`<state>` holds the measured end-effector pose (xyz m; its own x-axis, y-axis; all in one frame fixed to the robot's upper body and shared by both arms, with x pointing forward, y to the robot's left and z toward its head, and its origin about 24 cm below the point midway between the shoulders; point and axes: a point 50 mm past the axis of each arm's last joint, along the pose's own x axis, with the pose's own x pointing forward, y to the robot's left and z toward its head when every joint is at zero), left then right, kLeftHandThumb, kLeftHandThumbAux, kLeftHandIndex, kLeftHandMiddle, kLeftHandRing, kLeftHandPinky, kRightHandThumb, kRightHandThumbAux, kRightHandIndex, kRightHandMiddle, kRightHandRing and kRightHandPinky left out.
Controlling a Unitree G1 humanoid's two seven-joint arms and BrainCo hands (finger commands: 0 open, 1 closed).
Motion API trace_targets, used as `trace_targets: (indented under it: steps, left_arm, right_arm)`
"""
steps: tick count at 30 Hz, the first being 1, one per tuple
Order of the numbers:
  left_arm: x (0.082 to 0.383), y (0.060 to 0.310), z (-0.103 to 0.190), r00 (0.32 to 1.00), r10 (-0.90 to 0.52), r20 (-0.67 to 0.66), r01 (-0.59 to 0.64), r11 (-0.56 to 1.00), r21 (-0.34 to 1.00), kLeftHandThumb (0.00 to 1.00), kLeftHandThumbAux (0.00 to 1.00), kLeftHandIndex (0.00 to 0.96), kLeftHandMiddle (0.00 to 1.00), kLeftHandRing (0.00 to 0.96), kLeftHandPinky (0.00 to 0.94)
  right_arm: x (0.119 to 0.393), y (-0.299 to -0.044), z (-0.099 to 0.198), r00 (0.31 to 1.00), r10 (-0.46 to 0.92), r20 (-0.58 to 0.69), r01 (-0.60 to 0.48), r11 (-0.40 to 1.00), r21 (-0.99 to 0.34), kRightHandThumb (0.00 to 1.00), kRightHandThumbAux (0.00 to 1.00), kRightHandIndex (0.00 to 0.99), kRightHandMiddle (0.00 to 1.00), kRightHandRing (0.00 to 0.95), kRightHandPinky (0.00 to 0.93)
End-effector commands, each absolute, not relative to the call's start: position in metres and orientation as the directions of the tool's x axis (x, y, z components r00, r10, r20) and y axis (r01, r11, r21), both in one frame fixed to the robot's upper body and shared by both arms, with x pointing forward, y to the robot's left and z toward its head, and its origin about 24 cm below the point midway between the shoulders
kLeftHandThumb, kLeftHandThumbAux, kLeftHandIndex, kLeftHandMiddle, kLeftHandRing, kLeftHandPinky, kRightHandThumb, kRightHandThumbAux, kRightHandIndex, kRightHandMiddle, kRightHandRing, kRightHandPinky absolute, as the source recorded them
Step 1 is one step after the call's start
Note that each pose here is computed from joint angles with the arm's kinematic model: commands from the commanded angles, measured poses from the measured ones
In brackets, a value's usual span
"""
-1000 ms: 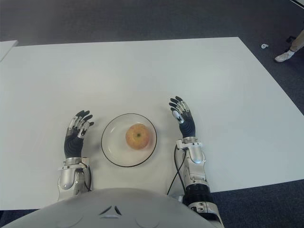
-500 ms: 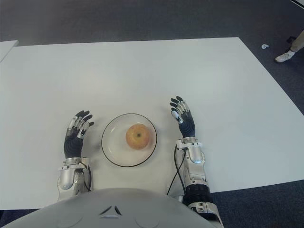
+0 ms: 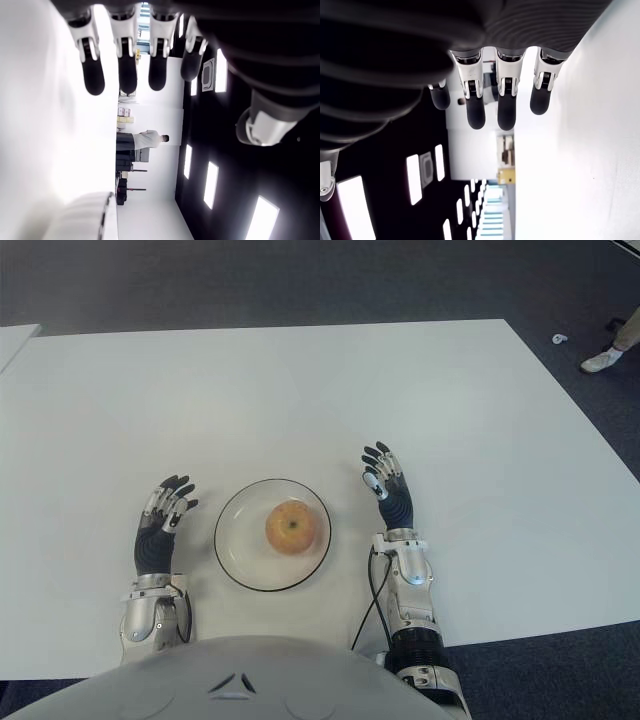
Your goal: Put the apples into the plate.
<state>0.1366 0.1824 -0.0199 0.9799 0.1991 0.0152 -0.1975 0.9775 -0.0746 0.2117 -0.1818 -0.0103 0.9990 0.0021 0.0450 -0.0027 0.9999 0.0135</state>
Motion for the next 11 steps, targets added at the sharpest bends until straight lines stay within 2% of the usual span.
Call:
trace_targets:
  steps: [1, 11]
  left_arm:
    - [0.1284, 0.1823, -0.0299, 0.973, 0.22, -0.064, -0.224, 0.972, -0.069, 0.303, 0.487, 0.176, 0.202, 0.222, 0.268]
    - [0.1261, 0.1849, -0.0287, 0.969, 0.236, -0.071, -0.24, 0.968, -0.065, 0.295, 0.487, 0.175, 0.203, 0.229, 0.269]
  right_arm:
    - [0.1977, -0.1852, -0.0297, 0.997, -0.017, -0.071, 0.019, 1.0, 0.02, 0.19, 0.431, 0.088, 0.196, 0.181, 0.178]
    - [0.1931, -0.1887, -0.033, 0.995, -0.018, -0.096, 0.023, 0.998, 0.054, 0.19, 0.469, 0.083, 0.19, 0.204, 0.198]
